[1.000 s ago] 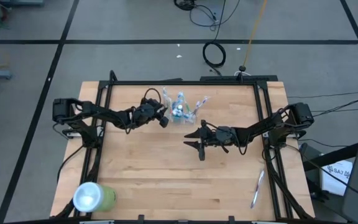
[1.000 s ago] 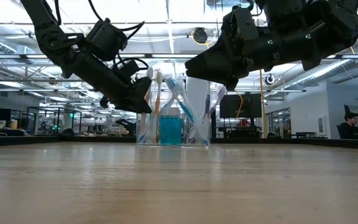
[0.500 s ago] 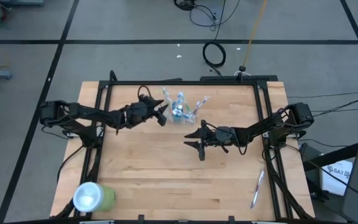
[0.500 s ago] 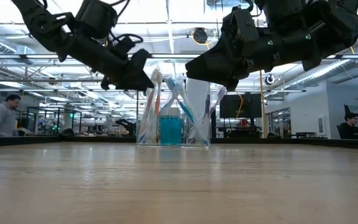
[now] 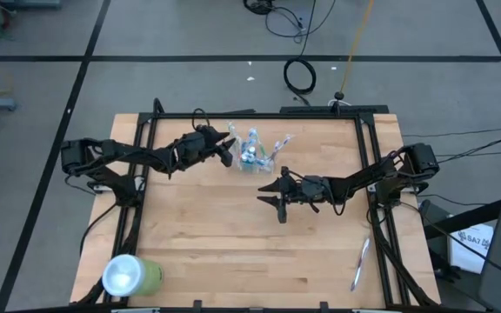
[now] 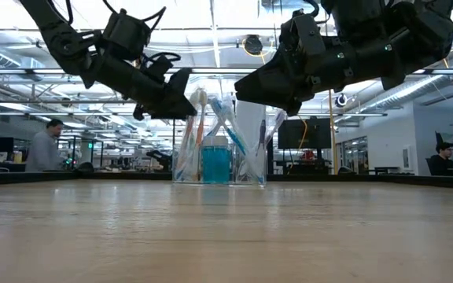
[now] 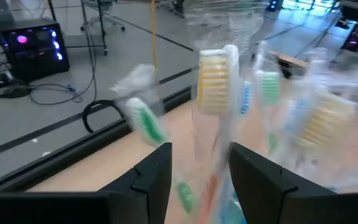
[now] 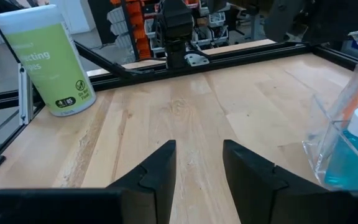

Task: Pick & Place toothbrushing station
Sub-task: Put the orange toothbrush into the left section of the transparent organizer

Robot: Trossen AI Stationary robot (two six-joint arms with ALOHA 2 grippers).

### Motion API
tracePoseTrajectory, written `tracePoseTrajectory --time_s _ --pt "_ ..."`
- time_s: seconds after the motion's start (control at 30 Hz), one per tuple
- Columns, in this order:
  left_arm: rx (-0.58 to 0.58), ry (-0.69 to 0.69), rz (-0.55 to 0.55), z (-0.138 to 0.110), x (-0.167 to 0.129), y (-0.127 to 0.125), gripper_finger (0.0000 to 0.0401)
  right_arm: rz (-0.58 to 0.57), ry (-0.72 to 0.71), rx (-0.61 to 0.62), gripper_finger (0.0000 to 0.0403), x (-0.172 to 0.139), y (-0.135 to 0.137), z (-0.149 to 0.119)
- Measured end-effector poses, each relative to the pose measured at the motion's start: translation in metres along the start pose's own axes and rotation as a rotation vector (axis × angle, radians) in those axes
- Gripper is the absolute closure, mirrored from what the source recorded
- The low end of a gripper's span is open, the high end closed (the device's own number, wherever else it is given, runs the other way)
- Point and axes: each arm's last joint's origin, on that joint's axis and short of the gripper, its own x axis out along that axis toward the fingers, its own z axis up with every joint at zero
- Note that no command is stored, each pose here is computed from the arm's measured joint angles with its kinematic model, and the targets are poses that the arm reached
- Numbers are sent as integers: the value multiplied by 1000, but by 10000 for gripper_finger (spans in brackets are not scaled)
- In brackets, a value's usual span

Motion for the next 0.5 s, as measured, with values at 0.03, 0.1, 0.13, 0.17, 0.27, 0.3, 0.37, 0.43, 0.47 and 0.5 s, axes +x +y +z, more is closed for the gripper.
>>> tracePoseTrajectory --time_s 0.03,0.1,0.13,0.17,0.27,0.3,0.37,0.43,0.47,0.5 --pt "-2 1 6 0 0 2 238 0 0 0 279 0 0 0" --pt "-1 1 8 0 1 3 245 0 0 0 279 0 0 0" --pt "3 6 -2 0 1 2 252 0 0 0 279 0 0 0" --pt "2 12 -23 0 1 2 262 0 1 0 279 0 0 0" --pt "-18 27 -95 -1 1 0 299 -1 3 0 279 0 0 0" --pt "-19 31 -111 -1 1 -1 313 -1 3 0 279 0 0 0" --pt "-18 32 -119 -1 0 -1 340 -1 7 -1 279 0 0 -1" --pt "-17 33 -107 -1 1 -1 365 -3 15 -2 279 0 0 -1" --pt "-14 38 -93 -2 0 0 377 -4 21 -3 279 0 0 -2" --pt "-11 47 -80 -3 0 0 386 -5 24 -4 279 0 0 -2"
